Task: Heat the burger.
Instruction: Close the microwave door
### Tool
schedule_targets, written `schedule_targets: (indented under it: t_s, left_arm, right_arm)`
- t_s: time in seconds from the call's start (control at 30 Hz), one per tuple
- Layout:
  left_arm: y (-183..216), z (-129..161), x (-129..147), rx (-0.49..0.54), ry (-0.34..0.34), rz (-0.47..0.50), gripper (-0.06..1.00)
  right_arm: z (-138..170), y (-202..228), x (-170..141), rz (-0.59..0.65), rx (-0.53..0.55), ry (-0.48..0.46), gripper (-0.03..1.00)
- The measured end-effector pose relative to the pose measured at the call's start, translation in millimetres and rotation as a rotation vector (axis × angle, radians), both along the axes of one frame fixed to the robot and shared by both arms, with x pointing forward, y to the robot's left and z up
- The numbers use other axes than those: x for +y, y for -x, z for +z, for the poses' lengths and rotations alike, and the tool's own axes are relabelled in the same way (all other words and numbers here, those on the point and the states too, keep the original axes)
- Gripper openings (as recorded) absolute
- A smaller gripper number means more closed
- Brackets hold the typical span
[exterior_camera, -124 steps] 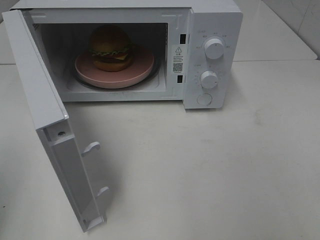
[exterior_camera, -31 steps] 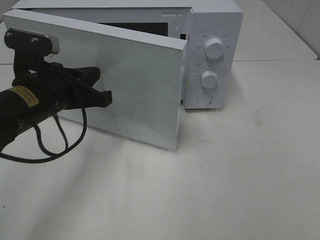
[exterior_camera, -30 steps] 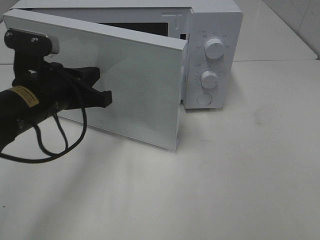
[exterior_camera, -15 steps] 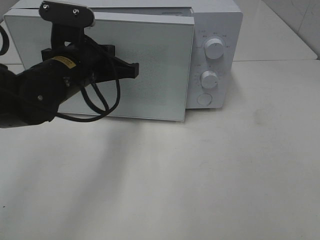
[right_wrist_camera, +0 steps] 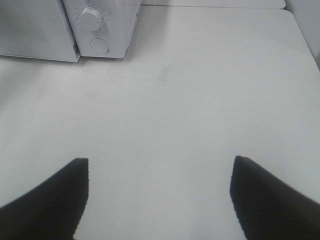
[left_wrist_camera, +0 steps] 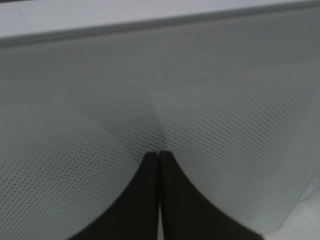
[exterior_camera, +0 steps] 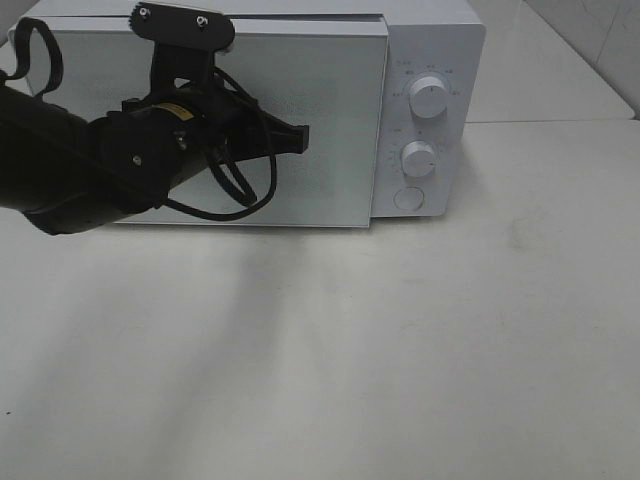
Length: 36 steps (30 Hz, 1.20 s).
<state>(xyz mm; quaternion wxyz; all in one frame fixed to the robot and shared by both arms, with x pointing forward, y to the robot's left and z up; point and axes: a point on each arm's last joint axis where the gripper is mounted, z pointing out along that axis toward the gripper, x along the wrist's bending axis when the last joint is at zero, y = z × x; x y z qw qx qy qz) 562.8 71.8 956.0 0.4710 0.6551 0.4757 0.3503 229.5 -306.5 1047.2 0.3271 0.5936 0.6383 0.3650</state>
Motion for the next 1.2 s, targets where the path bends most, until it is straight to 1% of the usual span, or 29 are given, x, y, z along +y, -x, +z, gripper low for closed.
schedule_targets:
  t_s: [0.1, 0.17, 0.27, 0.4, 0.6, 0.73, 0.87, 1.0, 1.03, 1.07, 1.1, 1.13, 1.17, 1.2]
  left_arm:
    - [-5, -1, -4, 0.017, 0.0, 0.006, 0.0]
    - [-8, -3, -9, 0.046, -0.011, -0.015, 0.0]
    - [-11, -3, -10, 0.045, -0.012, -0.015, 0.0]
    - [-16, -6, -15, 0.076, -0.011, -0.027, 0.0]
    - [-15, -1, -16, 0.082, -0.028, -0.048, 0.0]
    - [-14, 4, -16, 0.078, -0.022, -0.051, 0.0]
    - [-5, 15, -8, 0.045, -0.017, -0.036, 0.0]
    - [8, 16, -5, 0.051, -0.021, -0.046, 0.0]
    - [20, 15, -5, 0.065, -0.032, -0.069, 0.0]
    - [20, 15, -5, 0.065, -0.032, -0.069, 0.0]
    - [31, 12, -5, 0.089, -0.044, -0.093, 0.01]
    - [36, 13, -4, 0.099, -0.045, -0.104, 0.04]
    - [36, 13, -4, 0.099, -0.045, -0.104, 0.04]
    - [45, 11, -3, 0.133, -0.053, -0.131, 0.17]
  right_arm:
    - [0, 0, 0, 0.0, 0.0, 0.0, 0.75]
    - [0, 0, 0, 0.0, 0.0, 0.0, 0.75]
    - [0, 0, 0, 0.0, 0.0, 0.0, 0.75]
    - [0, 0, 0, 0.0, 0.0, 0.0, 0.75]
    - [0, 0, 0, -0.006, 0.0, 0.0, 0.75]
    - [0, 0, 0, -0.008, 0.0, 0.0, 0.75]
    - [0, 0, 0, -0.008, 0.0, 0.0, 0.75]
    - [0, 0, 0, -0.008, 0.0, 0.0, 0.75]
    - [0, 0, 0, -0.008, 0.0, 0.0, 0.75]
    - [0, 0, 0, -0.008, 0.0, 0.0, 0.75]
    - [0, 0, 0, -0.008, 0.0, 0.0, 0.75]
    - [0, 0, 0, -0.008, 0.0, 0.0, 0.75]
    - [0, 0, 0, -0.008, 0.0, 0.0, 0.75]
    - [0, 0, 0, -0.008, 0.0, 0.0, 0.75]
